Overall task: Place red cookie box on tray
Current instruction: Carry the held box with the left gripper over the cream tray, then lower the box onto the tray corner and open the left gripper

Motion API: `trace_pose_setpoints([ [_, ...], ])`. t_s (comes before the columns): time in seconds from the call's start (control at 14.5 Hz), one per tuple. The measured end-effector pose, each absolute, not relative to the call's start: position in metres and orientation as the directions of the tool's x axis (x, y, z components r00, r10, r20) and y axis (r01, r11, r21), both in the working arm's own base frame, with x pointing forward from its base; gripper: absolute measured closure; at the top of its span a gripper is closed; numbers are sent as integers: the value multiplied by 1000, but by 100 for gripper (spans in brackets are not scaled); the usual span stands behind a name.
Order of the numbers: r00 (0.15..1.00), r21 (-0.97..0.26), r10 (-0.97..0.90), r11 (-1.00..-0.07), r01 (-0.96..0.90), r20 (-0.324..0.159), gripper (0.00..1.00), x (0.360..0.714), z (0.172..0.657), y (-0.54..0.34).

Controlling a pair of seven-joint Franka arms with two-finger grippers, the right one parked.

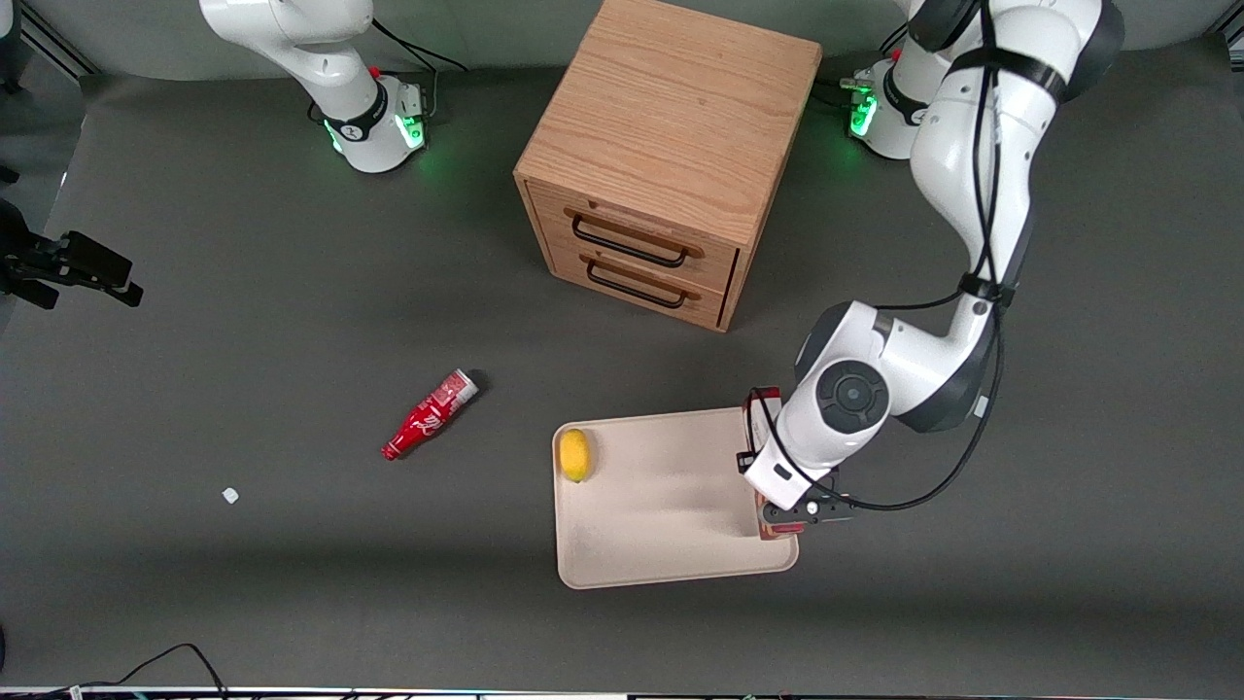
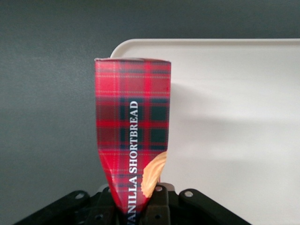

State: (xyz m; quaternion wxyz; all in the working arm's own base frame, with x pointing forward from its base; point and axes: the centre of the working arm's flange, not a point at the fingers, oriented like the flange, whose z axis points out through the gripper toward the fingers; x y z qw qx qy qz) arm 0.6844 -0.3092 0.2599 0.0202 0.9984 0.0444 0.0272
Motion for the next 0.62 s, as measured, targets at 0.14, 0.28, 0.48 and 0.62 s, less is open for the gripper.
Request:
trace_pose_setpoints([
  [0.14,994,36,93,-995,92,51,81,686,245,-307],
  [0.28,994,33,95,-995,93,53,81,688,243,-305],
  [0.48,994,33,96,-995,94,56,81,688,244,-305],
  [0.62,994,32,97,-995,95,56,81,689,243,-304],
])
